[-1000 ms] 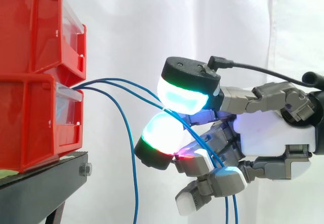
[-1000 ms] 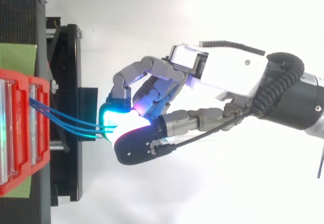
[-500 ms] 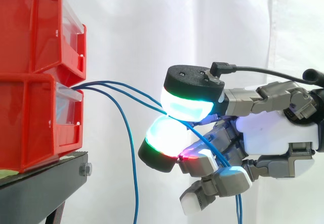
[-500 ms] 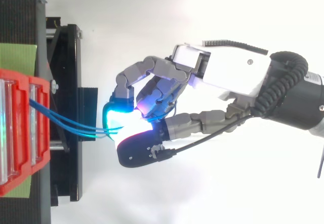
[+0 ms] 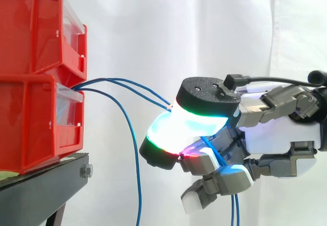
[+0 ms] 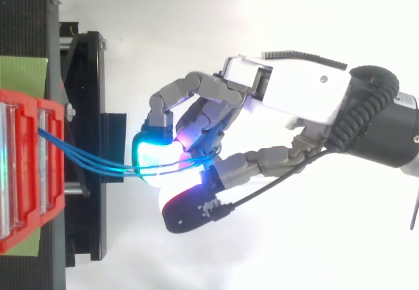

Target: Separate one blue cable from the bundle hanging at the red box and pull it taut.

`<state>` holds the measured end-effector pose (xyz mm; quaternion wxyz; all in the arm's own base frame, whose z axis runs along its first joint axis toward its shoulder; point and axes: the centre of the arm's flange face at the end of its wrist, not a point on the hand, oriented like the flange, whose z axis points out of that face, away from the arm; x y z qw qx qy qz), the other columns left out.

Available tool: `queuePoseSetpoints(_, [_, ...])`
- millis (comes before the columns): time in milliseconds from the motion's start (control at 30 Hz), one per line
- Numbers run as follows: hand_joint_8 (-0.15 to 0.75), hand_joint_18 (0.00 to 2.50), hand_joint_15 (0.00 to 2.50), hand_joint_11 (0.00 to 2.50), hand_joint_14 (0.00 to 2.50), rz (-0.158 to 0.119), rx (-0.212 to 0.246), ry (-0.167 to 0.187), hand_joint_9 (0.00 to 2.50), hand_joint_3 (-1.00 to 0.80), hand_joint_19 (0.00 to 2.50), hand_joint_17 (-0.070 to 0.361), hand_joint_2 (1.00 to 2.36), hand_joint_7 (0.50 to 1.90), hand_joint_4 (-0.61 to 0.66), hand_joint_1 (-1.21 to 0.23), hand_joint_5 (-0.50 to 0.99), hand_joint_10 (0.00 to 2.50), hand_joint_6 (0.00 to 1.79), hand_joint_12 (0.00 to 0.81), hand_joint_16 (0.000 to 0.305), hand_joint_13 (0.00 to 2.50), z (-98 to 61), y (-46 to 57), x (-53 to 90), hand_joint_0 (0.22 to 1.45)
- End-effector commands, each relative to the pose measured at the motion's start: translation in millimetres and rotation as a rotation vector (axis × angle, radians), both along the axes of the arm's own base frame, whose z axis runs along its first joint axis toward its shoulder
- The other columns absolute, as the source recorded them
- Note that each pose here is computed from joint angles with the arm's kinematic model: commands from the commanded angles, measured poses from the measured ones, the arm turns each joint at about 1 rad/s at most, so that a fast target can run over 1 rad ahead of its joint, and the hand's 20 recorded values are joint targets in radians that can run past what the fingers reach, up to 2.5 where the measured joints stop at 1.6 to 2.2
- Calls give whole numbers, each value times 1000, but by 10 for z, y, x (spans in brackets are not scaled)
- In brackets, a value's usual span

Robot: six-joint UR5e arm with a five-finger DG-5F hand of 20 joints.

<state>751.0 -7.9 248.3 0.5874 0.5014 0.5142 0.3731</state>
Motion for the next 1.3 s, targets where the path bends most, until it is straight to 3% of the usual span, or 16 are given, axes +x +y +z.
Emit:
queuePoseSetpoints(0, [278,639,1316,1322,27,-5,-3,14,1050,-500,541,119,1000,1000,136,-826,-231,22,881,332,53,1236,3,-41,-11,565])
queuePoseSetpoints(67, [288,640,1292,1311,25,-5,-6,32,1056,-500,535,125,1000,973,147,-783,-229,19,873,347,55,1233,32,-57,-40,525])
queuePoseSetpoints(267, [296,662,1269,1300,23,-6,-15,37,1101,-500,550,130,1000,972,151,-630,-222,19,859,353,58,1254,200,-82,-100,507])
queuePoseSetpoints(433, [287,641,1293,1307,25,-6,-22,61,1093,-500,562,123,1000,1010,133,-639,-223,21,851,333,55,1246,200,-89,-132,561])
queuePoseSetpoints(567, [278,640,1294,1313,26,-6,-22,59,1104,-481,568,120,1003,1037,121,-649,-222,22,856,322,53,1245,217,-89,-132,630])
queuePoseSetpoints(833, [278,643,1306,1325,25,-6,-22,61,1107,-341,577,120,1016,1053,110,-670,-224,23,873,321,53,1253,206,-89,-130,631])
queuePoseSetpoints(933, [272,638,1314,1342,25,-6,-22,59,1087,-371,566,120,1013,1037,131,-715,-229,21,875,320,53,1244,217,-89,-132,646])
queuePoseSetpoints(1000, [270,636,1320,1338,26,-7,-22,61,1083,-500,565,120,1000,1029,136,-724,-230,22,872,322,53,1245,210,-91,-135,611])
queuePoseSetpoints(1133, [287,650,1312,1330,25,-6,-20,59,1103,-500,571,124,1000,992,144,-605,-228,23,874,337,55,1265,217,-89,-132,554])
queuePoseSetpoints(1267, [283,672,1331,1343,24,-7,-22,59,1154,-500,580,123,1000,1021,141,-497,-220,21,863,324,55,1281,217,-91,-132,574])
